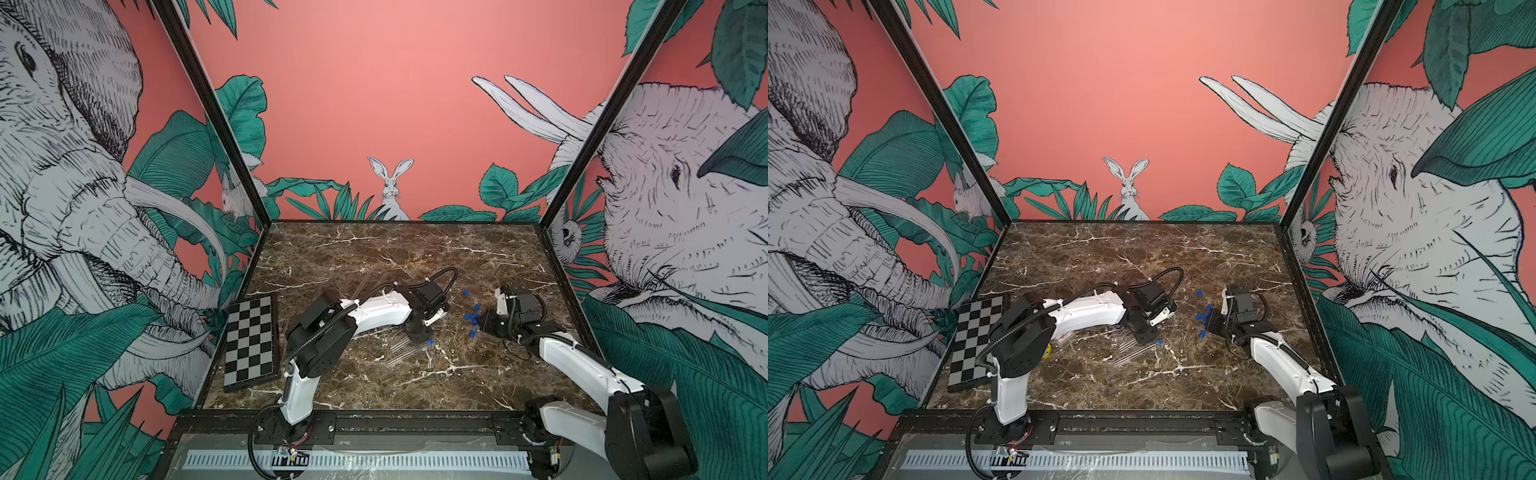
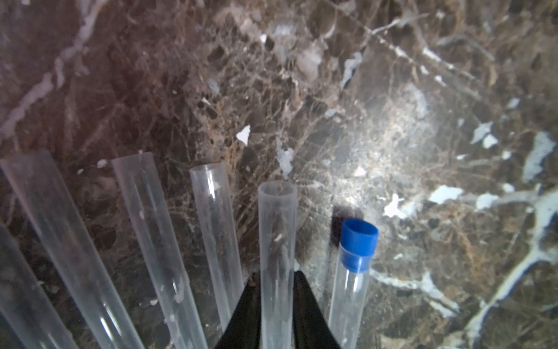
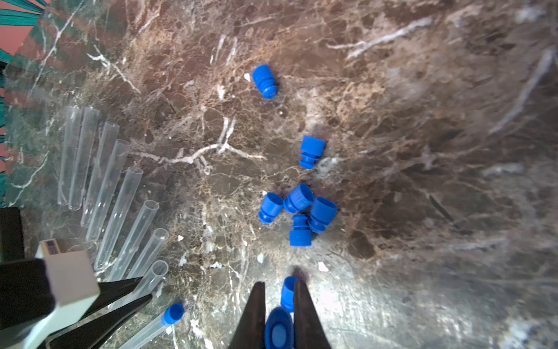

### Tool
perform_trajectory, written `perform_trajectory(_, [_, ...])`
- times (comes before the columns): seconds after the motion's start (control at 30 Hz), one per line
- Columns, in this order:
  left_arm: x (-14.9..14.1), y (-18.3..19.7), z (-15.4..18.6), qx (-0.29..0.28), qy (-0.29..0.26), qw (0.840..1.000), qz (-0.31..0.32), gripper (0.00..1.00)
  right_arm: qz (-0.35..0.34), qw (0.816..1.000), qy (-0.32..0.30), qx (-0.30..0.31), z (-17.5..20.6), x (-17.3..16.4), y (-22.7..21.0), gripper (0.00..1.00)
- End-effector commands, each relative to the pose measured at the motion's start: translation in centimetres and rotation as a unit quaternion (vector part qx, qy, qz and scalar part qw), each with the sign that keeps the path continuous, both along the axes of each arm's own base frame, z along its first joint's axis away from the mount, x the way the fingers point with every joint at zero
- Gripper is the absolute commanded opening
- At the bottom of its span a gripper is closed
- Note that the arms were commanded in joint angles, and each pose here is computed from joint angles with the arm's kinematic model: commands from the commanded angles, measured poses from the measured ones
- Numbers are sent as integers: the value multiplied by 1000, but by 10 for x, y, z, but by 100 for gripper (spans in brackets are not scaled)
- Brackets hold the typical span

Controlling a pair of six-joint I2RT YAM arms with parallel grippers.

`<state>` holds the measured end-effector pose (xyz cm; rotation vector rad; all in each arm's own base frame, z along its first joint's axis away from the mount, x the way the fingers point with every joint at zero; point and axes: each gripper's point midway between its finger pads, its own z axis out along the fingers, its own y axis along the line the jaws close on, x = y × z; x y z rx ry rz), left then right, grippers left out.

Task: Remove stoppers from test tubes
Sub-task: Place the test tube at the center of the board, then place the stopper at the center of the board.

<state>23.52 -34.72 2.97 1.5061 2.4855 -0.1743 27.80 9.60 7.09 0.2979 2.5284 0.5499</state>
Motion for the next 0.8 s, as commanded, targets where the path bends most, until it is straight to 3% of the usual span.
perform_trajectory(0.0, [-4, 3, -1, 10, 4, 1000, -7, 24, -11, 1000, 0, -25, 1, -4, -11, 13])
perform_trajectory(0.27, [-1, 2, 7, 9, -4, 1000, -11, 27, -24, 999, 15, -29, -9, -9, -18, 13])
perform_trajectory(0.77, [4, 0, 52, -32, -26, 999, -5, 30, -35, 998, 43, -26, -38, -5, -18, 16])
